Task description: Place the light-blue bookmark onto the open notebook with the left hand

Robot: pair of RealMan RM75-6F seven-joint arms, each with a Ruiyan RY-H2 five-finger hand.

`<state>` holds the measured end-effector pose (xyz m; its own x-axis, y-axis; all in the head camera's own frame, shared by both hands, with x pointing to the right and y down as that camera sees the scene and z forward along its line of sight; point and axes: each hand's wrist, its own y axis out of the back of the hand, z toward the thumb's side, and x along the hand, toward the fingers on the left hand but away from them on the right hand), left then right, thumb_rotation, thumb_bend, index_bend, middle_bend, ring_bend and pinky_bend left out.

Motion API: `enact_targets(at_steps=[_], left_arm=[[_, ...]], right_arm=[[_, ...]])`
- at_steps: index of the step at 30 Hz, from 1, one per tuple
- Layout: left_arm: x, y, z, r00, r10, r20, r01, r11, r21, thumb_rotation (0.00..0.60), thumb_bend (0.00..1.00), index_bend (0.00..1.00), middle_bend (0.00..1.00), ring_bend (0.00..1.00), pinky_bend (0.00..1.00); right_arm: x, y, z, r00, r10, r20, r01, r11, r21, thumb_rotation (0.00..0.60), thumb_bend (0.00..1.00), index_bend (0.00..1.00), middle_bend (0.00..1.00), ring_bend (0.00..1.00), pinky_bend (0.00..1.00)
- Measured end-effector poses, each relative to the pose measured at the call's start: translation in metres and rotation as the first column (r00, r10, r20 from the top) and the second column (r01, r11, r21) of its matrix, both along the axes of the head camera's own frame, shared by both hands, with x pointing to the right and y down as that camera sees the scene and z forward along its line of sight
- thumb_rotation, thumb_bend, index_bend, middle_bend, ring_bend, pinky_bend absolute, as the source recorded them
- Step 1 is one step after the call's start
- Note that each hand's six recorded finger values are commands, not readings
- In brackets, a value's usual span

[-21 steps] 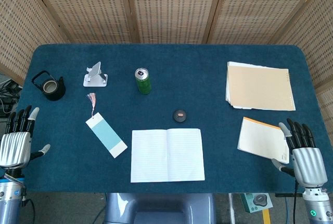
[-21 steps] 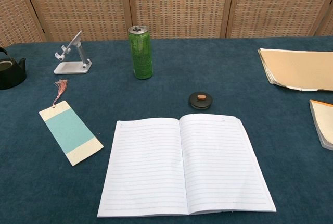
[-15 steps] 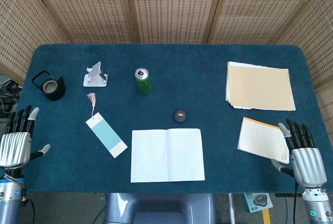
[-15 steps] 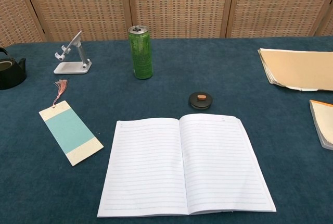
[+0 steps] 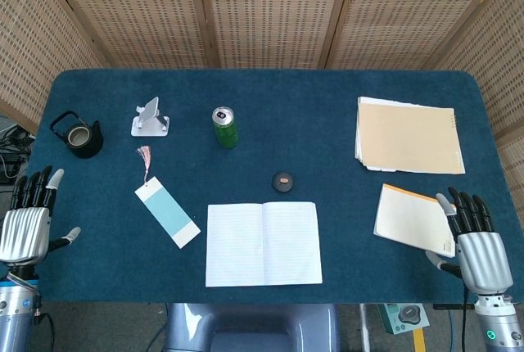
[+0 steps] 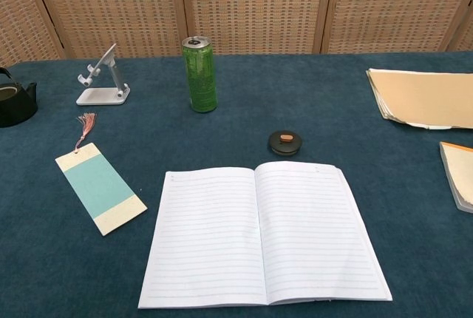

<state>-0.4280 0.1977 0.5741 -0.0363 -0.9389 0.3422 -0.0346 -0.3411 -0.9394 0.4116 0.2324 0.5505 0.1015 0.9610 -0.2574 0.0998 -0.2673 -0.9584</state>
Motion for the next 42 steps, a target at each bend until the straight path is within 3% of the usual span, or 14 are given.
enact_targets(at_steps=[12,17,20,24,28,31,37,42], left_arm=[[0.008,-0.003,0.001,0.998,0.053,-0.019,-0.053,0.999,-0.004,0.6,0.05,0.0,0.0,0.0,0.0],[0.014,-0.015,0.0,0.99,0.14,-0.019,-0.14,0.99,0.016,0.6,0.05,0.0,0.0,0.0,0.0],[0.021,-0.025,0.0,0.973,0.23,-0.022,-0.229,0.973,0.024,0.6,0.05,0.0,0.0,0.0,0.0],[0.03,-0.037,0.003,0.937,0.348,-0.04,-0.347,0.937,0.026,0.6,0.05,0.0,0.0,0.0,0.0],[0.039,-0.051,0.011,0.878,0.477,-0.045,-0.477,0.879,0.011,0.6,0.05,0.02,0.0,0.0,0.0],[0.044,-0.058,0.022,0.838,0.544,-0.048,-0.546,0.837,-0.03,0.6,0.05,0.09,0.0,0.0,0.0],[0.051,-0.06,0.051,0.78,0.624,-0.044,-0.623,0.769,-0.141,0.6,0.05,0.19,0.0,0.0,0.0],[0.059,-0.062,0.069,0.748,0.66,-0.061,-0.657,0.726,-0.202,0.6,0.05,0.24,0.0,0.0,0.0]], right_arm=[[0.004,-0.001,-0.003,1.0,0.014,0.007,-0.014,1.0,0.009,0.6,0.1,0.0,0.0,0.0,0.0],[0.01,-0.003,0.0,0.999,0.032,0.002,-0.032,0.999,0.004,0.6,0.1,0.01,0.0,0.0,0.0],[0.013,-0.005,0.001,0.999,0.042,-0.003,-0.042,0.999,0.005,0.6,0.1,0.01,0.0,0.0,0.0],[0.017,-0.007,0.002,0.999,0.054,-0.01,-0.054,0.999,0.009,0.6,0.1,0.02,0.0,0.0,0.0],[0.02,-0.008,0.006,0.998,0.066,-0.022,-0.066,0.998,0.001,0.6,0.1,0.02,0.0,0.0,0.0],[0.024,-0.009,0.01,0.997,0.076,-0.034,-0.076,0.997,-0.008,0.6,0.1,0.02,0.0,0.0,0.0],[0.031,-0.011,0.015,0.994,0.096,-0.052,-0.096,0.995,-0.015,0.6,0.1,0.02,0.0,0.0,0.0],[0.036,-0.013,0.018,0.992,0.109,-0.062,-0.11,0.994,-0.019,0.6,0.1,0.02,0.0,0.0,0.0]])
